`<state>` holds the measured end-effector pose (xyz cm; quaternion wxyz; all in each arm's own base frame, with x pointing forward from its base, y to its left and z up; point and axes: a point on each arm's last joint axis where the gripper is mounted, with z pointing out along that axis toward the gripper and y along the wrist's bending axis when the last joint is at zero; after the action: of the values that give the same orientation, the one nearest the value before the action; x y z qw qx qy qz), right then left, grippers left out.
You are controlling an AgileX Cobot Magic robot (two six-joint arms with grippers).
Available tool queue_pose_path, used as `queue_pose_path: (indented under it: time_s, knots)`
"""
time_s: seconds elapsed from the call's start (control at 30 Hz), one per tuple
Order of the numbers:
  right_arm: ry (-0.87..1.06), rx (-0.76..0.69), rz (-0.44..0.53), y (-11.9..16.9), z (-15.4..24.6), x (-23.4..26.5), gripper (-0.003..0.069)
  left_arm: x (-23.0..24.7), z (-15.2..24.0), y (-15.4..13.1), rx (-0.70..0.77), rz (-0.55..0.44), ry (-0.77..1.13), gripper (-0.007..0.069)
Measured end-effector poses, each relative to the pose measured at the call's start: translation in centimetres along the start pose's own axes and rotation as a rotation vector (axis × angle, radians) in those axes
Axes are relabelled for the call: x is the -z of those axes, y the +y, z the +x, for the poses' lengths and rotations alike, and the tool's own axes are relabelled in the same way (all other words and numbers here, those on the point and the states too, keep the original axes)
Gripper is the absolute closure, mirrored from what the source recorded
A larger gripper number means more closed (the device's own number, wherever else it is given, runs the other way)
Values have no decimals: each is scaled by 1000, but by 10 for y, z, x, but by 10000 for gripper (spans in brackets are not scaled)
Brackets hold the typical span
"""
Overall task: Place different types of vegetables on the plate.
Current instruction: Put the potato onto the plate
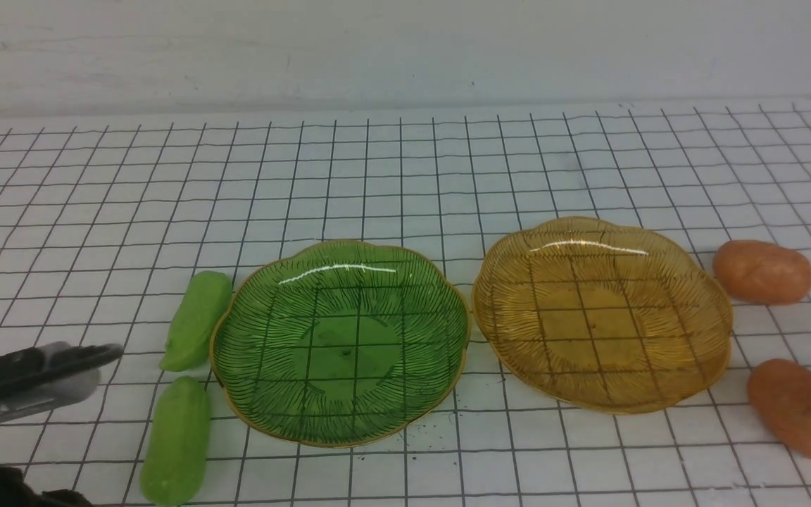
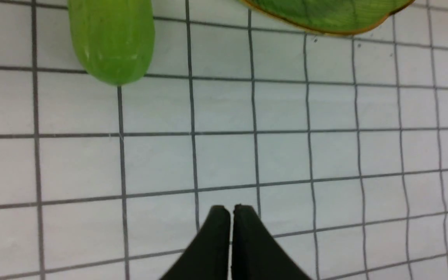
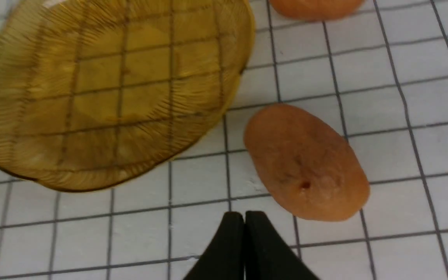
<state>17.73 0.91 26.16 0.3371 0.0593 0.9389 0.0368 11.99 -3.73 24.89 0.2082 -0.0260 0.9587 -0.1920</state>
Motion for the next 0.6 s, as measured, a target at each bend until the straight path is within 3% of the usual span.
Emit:
queue_pose_path:
  time_s: [0.2,0.33,0.4,0.43,0.5,0.6]
  knots:
    - [166,43,72,2,-31,-42,579,-12,-9,3,-21,-16,70,609]
    - [357,118,126,1,-46,-82,376,-13,-9,3,-27,-18,64,565]
    - [395,132,136,1,-47,-89,320,-13,-10,3,-27,-18,61,557]
    - [432,150,147,0,-49,-99,230,-13,-10,3,-29,-18,56,542]
    - [462,177,164,-1,-51,-109,128,-13,-11,3,-29,-19,48,524]
    - [485,214,186,-4,-50,-118,36,-13,-11,3,-29,-19,45,513]
